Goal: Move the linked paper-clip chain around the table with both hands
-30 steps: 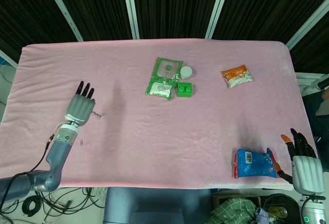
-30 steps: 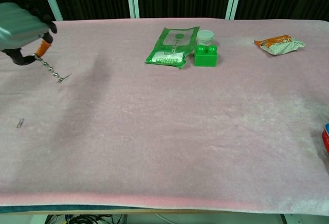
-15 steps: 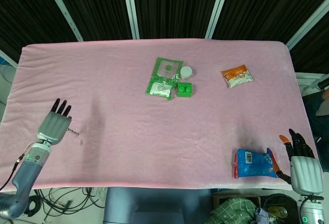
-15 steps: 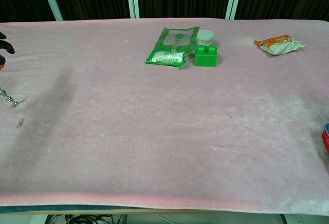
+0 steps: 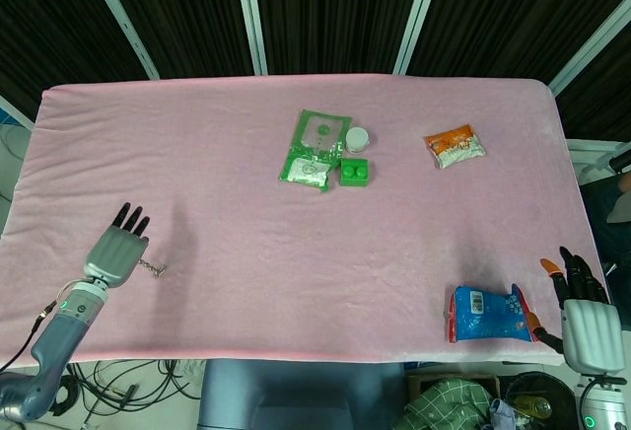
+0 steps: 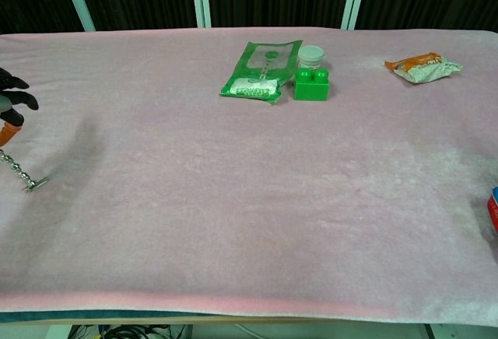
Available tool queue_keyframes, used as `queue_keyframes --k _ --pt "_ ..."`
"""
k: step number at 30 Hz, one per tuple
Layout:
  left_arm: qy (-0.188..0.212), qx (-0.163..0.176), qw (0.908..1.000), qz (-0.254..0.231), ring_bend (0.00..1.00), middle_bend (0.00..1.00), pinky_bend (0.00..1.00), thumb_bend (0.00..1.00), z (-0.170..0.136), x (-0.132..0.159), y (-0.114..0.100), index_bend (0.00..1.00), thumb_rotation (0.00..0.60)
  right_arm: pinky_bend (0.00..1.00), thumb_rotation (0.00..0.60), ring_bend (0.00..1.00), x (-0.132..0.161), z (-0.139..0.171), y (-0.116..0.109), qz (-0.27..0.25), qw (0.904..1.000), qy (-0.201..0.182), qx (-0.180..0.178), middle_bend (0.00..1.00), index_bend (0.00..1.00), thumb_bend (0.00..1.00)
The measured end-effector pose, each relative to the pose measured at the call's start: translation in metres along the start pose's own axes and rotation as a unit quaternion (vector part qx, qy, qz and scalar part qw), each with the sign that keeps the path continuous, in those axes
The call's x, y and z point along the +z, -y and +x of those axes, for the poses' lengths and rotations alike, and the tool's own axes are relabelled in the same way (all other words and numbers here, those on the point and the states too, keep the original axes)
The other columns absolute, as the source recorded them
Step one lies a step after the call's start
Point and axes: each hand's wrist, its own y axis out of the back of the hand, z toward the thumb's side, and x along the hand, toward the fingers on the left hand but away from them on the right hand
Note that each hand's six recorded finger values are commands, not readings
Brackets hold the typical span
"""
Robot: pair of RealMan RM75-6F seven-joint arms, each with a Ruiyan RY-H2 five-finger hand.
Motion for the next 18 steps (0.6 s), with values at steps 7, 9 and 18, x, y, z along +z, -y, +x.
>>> queue_keyframes --k 7,9,18 --pt "0.000 -0.001 1.0000 0.001 0.00 0.15 0.00 0.42 0.000 -0.001 0.000 0.60 0.600 0.19 0.600 0.01 -0.001 0.000 -0.002 0.000 1.0000 0.002 -0.004 0.00 0.18 0.16" --pt "-0.002 0.002 1.0000 -0.001 0.00 0.15 0.00 0.42 0.000 -0.001 -0.002 0.60 0.600 0.19 0.600 0.01 0.000 0.000 -0.001 0.000 1.0000 0.001 -0.004 0.00 0.18 0.16" --pt "-0.016 0.010 0.9982 -0.058 0.00 0.15 0.00 0.42 0.004 -0.006 -0.024 0.60 0.600 0.19 0.600 0.01 -0.001 0.000 -0.002 -0.002 1.0000 0.002 -0.004 0.00 0.19 0.16"
